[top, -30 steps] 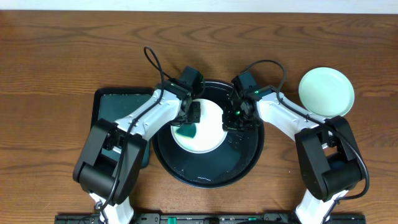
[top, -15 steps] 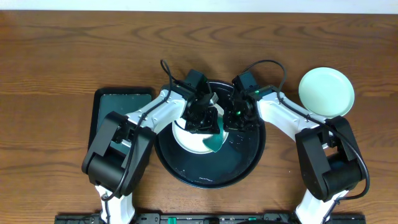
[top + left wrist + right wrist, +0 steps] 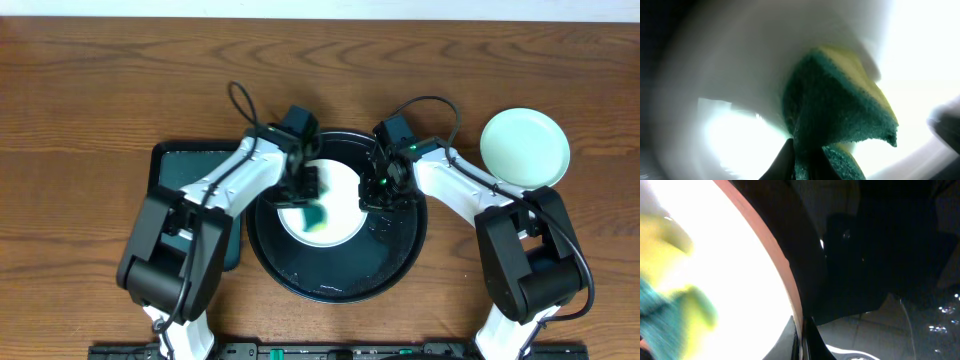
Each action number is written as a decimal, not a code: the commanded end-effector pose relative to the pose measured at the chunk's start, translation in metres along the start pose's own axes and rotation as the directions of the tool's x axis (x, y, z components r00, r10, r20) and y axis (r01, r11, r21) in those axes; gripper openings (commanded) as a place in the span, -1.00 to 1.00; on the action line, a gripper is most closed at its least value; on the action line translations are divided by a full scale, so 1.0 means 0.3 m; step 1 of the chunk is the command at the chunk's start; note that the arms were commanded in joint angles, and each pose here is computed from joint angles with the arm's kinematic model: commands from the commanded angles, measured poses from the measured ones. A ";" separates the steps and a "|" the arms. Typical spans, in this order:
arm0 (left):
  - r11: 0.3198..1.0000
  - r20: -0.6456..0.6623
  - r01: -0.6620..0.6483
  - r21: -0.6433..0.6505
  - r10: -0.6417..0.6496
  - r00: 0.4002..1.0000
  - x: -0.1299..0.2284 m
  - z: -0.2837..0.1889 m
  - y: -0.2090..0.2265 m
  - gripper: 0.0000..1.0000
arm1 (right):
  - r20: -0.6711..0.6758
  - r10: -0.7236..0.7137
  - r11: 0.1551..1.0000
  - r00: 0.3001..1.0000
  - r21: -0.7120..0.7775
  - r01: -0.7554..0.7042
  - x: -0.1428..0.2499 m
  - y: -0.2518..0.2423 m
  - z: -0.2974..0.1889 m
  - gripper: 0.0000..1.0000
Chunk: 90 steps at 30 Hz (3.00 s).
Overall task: Clean dirty plates on tray and stack at the side
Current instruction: 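Scrub the white plate with the sponge in the left gripper, then return the sponge to the water tray with the left gripper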
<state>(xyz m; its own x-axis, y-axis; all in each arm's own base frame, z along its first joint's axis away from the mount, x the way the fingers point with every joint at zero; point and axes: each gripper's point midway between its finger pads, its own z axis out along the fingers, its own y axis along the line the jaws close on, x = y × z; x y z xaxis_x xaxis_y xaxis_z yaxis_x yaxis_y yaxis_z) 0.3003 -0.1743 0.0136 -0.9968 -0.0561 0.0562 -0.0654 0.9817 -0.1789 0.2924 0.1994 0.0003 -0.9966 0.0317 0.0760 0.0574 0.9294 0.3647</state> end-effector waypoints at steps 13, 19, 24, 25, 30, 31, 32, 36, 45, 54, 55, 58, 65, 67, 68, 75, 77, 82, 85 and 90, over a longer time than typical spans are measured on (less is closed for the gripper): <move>0.978 0.000 0.022 -0.207 -0.023 1.000 0.004 0.067 0.150 -0.85 | -0.002 -0.002 0.993 1.000 0.115 0.002 0.010 -0.086 0.035 -0.97; 0.979 -0.034 -0.016 0.202 0.023 0.999 0.004 0.076 -0.144 -0.85 | -0.003 -0.002 0.993 1.000 0.116 0.002 0.011 -0.086 0.035 -0.97; 0.948 -0.005 -0.035 0.316 0.038 0.999 -0.017 0.061 -0.242 -0.85 | -0.006 -0.001 0.993 1.000 0.117 0.002 0.013 -0.087 0.035 -0.98; 0.945 0.001 -0.033 0.325 0.034 0.999 -0.021 0.060 -0.252 -0.85 | -0.006 -0.001 0.993 1.000 0.117 0.002 0.013 -0.087 0.035 -0.98; 0.919 0.001 -0.042 0.391 0.046 0.999 -0.018 0.075 -0.329 -0.86 | -0.006 -0.001 0.993 1.000 0.117 0.002 0.013 -0.087 0.035 -0.98; 0.909 -0.015 -0.041 0.414 0.052 0.999 -0.008 0.086 -0.353 -0.86 | -0.006 -0.001 0.993 1.000 0.117 0.002 0.013 -0.087 0.035 -0.97; 0.902 -0.032 -0.040 0.429 0.059 0.998 0.006 0.097 -0.371 -0.86 | -0.006 -0.001 0.993 1.000 0.117 0.002 0.013 -0.087 0.035 -0.97; 0.896 -0.105 -0.024 0.443 0.078 0.991 0.061 0.139 -0.392 -0.85 | -0.006 -0.001 0.993 1.000 0.117 0.002 0.014 -0.087 0.035 -0.97; 0.795 -0.225 0.012 0.606 0.158 0.961 0.139 0.079 -0.472 -0.85 | -0.011 0.002 0.993 1.000 0.120 0.000 0.018 -0.090 0.035 -0.97; 0.898 -0.243 0.074 0.435 0.038 0.969 0.115 0.123 -0.326 -0.85 | -0.012 0.002 0.993 1.000 0.120 0.000 0.019 -0.090 0.035 -0.97; 0.916 -0.248 0.092 0.391 0.009 0.969 0.113 0.128 -0.288 -0.86 | -0.012 0.002 0.993 1.000 0.120 0.000 0.019 -0.090 0.035 -0.98; 0.945 -0.260 0.108 0.309 -0.025 0.965 0.118 0.121 -0.200 -0.86 | -0.013 0.002 0.993 1.000 0.120 0.000 0.019 -0.089 0.035 -0.98; 0.981 -0.263 0.126 0.151 -0.083 0.961 0.127 0.100 -0.050 -0.86 | -0.012 0.001 0.993 1.000 0.120 0.000 0.018 -0.089 0.035 -0.98; 0.991 -0.228 0.116 0.060 -0.100 0.969 0.119 0.093 0.011 -0.86 | -0.012 0.002 0.993 1.000 0.120 0.000 0.018 -0.089 0.035 -0.97; 0.994 -0.202 0.107 0.014 -0.102 0.974 0.111 0.087 0.039 -0.86 | -0.012 0.002 0.993 1.000 0.120 0.000 0.018 -0.089 0.035 -0.98; 0.972 0.027 0.103 -0.212 -0.100 0.995 0.025 -0.048 0.169 -0.86 | -0.013 0.000 0.993 1.000 0.116 0.002 0.019 -0.085 0.036 -0.98; 0.967 0.097 0.112 -0.229 -0.092 0.991 -0.003 -0.099 0.178 -0.86 | -0.012 -0.001 0.993 1.000 0.115 0.002 0.018 -0.085 0.036 -0.98; 0.962 0.251 0.129 -0.242 -0.066 0.966 -0.061 -0.237 0.184 -0.86 | -0.012 -0.001 0.993 1.000 0.115 0.002 0.018 -0.085 0.036 -0.98; 0.952 0.350 0.159 -0.261 -0.060 0.935 -0.088 -0.330 0.207 -0.86 | -0.011 -0.001 0.993 1.000 0.115 0.002 0.018 -0.085 0.036 -0.98; 0.924 0.425 0.273 -0.268 -0.140 0.894 -0.107 -0.412 0.307 -0.86 | -0.012 -0.001 0.993 1.000 0.116 0.002 0.018 -0.085 0.036 -0.97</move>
<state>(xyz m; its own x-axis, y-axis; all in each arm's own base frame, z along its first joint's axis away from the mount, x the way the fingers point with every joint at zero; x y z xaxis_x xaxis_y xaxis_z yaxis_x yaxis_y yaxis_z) 0.3218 -0.0897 0.1021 -0.9403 -0.2074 -0.2698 -0.2306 0.9714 0.0568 0.2908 0.1963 0.0003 -0.9960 0.0333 0.0829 0.0607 0.9328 0.3551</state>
